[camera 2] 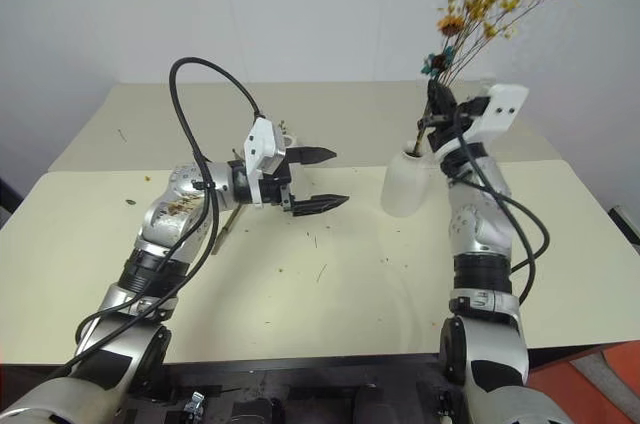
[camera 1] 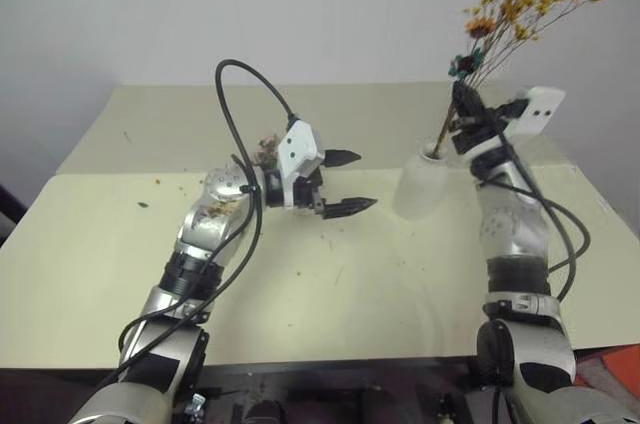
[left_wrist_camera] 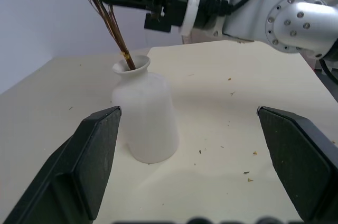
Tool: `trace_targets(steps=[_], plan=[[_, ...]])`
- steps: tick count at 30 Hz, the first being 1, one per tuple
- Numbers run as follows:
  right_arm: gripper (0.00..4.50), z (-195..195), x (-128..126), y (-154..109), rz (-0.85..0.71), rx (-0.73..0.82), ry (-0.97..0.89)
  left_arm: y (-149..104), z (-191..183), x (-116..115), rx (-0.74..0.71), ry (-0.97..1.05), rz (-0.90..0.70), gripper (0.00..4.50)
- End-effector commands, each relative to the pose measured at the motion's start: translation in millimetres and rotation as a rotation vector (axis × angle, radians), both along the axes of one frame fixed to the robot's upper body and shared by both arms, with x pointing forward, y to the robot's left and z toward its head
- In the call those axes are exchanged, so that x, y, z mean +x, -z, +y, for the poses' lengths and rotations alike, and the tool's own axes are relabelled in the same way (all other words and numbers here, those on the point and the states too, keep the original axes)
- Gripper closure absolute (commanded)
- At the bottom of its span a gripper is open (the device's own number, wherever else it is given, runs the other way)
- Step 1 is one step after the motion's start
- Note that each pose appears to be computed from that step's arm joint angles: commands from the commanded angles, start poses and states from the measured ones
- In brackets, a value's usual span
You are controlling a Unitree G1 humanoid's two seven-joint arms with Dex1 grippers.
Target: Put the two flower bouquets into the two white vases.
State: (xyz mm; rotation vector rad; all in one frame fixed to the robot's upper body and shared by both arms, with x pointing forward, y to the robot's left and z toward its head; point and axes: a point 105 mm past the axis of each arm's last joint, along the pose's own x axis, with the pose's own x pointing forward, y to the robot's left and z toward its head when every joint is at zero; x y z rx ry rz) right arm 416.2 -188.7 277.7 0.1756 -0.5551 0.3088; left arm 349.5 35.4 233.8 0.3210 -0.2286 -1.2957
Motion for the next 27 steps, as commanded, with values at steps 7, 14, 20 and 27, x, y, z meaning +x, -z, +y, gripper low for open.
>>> trace_targets(steps=[7, 14, 20, 27], plan=[[3.41, 2, -22, -22, -0.136, -0.033, -0.015, -5, 2, -3, -0.02, -0.002, -0.034, 0.0], [0.81, 7, -29, -18, -0.113, -0.075, 0.004, 2, 5, -2, -0.02, -0.014, -0.02, 0.0], [0.02, -9, -25, -6, -0.006, -0.108, 0.104, -1, 4, 2, -0.016, -0.013, -0.026, 0.0], [0.02, -26, -29, 0, 0.044, -0.106, 0.176, 1, 3, 3, -0.007, -0.009, -0.021, 0.0]])
